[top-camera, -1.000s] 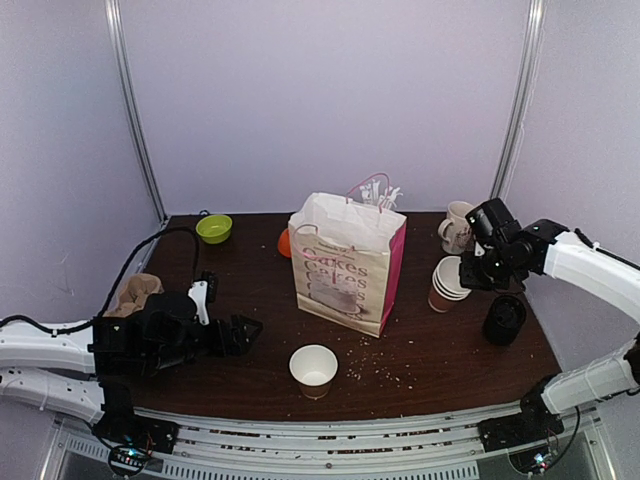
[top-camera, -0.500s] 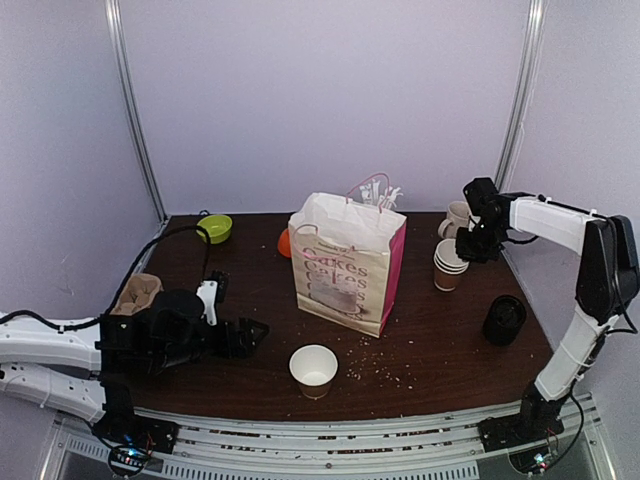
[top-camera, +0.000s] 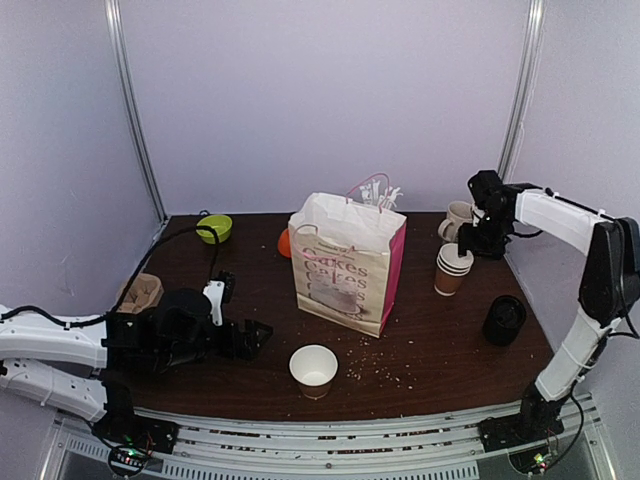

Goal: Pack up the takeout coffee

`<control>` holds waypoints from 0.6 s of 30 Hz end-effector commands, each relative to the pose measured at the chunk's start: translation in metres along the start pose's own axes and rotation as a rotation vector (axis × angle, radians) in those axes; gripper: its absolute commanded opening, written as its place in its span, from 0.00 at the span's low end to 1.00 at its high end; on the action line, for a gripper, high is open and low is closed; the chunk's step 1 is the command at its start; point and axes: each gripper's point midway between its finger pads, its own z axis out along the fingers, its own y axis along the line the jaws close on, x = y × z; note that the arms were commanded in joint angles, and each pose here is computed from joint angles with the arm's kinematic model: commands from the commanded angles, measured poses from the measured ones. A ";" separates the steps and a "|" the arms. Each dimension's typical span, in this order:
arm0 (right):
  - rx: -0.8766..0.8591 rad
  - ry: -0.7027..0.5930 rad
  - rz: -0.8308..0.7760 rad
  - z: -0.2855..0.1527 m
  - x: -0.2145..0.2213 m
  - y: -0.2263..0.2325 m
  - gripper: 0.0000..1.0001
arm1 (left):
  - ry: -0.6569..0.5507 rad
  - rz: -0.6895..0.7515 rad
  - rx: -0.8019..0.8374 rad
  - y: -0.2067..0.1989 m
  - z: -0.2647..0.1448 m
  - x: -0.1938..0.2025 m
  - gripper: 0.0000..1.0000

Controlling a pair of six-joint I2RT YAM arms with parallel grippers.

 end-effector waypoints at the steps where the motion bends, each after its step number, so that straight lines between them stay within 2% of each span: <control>1: 0.063 -0.119 -0.080 -0.075 0.008 -0.003 0.64 | -0.069 -0.005 0.034 -0.011 -0.008 -0.024 0.98; 7: 0.081 -0.162 -0.150 -0.124 0.068 -0.003 0.60 | -0.086 -0.006 0.003 -0.005 -0.009 -0.027 0.98; 12: 0.085 -0.121 -0.109 -0.107 0.117 -0.023 0.56 | -0.088 -0.008 -0.009 -0.003 -0.008 -0.027 0.98; 18: 0.121 -0.152 -0.030 -0.078 0.128 -0.033 0.55 | -0.073 -0.012 -0.001 -0.005 -0.006 -0.024 0.98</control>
